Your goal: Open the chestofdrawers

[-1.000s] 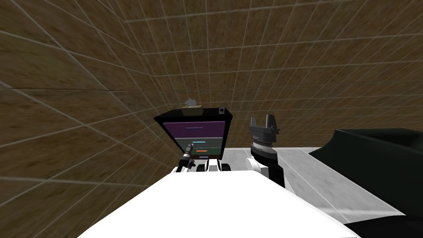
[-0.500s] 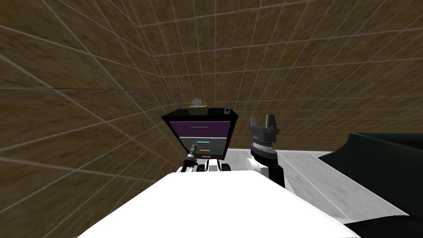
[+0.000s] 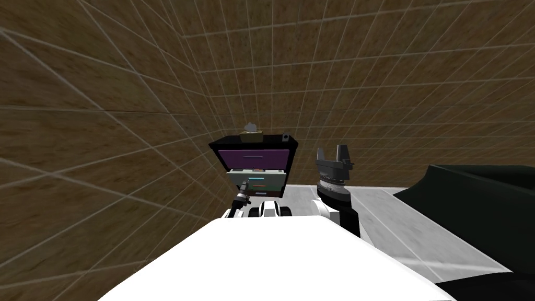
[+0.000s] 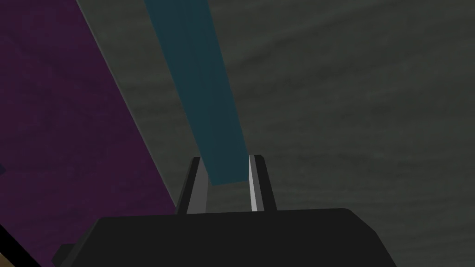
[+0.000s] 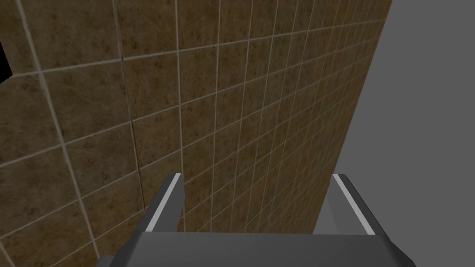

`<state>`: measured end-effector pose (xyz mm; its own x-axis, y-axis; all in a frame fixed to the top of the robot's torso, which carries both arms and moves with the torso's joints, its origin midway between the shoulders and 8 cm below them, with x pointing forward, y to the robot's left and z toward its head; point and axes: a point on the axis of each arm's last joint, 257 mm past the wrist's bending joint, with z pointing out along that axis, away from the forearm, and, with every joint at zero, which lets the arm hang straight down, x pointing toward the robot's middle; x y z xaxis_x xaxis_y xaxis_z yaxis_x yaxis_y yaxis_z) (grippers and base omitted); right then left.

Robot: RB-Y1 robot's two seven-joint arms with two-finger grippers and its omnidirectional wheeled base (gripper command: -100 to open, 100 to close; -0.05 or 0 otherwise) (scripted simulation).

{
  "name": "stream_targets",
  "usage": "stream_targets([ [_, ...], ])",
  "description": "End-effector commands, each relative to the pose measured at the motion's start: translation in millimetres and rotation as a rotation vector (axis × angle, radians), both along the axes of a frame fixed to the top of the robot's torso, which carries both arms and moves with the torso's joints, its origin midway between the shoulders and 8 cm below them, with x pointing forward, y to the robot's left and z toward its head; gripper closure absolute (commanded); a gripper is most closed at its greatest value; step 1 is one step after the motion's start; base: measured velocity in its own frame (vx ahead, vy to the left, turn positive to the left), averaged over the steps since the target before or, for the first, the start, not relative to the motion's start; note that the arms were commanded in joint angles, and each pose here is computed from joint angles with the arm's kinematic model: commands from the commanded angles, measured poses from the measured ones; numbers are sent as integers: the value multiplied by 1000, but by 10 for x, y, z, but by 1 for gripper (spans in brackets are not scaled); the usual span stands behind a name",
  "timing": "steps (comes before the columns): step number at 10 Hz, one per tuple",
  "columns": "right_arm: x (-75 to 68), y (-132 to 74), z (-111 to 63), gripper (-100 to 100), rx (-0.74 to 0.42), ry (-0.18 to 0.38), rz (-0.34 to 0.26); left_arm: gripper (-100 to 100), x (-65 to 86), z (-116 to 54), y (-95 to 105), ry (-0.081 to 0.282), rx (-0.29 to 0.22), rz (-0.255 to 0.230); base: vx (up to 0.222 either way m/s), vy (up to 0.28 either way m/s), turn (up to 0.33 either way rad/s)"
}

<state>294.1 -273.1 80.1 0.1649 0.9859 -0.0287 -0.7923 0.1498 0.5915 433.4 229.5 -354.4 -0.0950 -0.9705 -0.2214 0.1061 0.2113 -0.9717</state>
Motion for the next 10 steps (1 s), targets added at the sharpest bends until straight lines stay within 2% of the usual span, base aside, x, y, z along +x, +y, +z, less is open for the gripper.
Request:
stream_targets([
  [1,0,0,0,0,0,0,0,100,37,-13,91,11,2,8,-108,-16,4],
  [2,0,0,-1,0,0,0,0,100,5,-38,241,20,2,20,-152,-20,-58],
  [4,0,0,0,0,0,0,0,100,-18,-12,404,17,2,30,-232,-56,-66],
  [5,0,0,0,0,0,0,0,-100,153,78,458,16,5,33,-169,-63,-46],
  [10,-1,-1,-1,0,0,0,0,-100,532,348,707,17,4,51,-75,-26,-42],
])
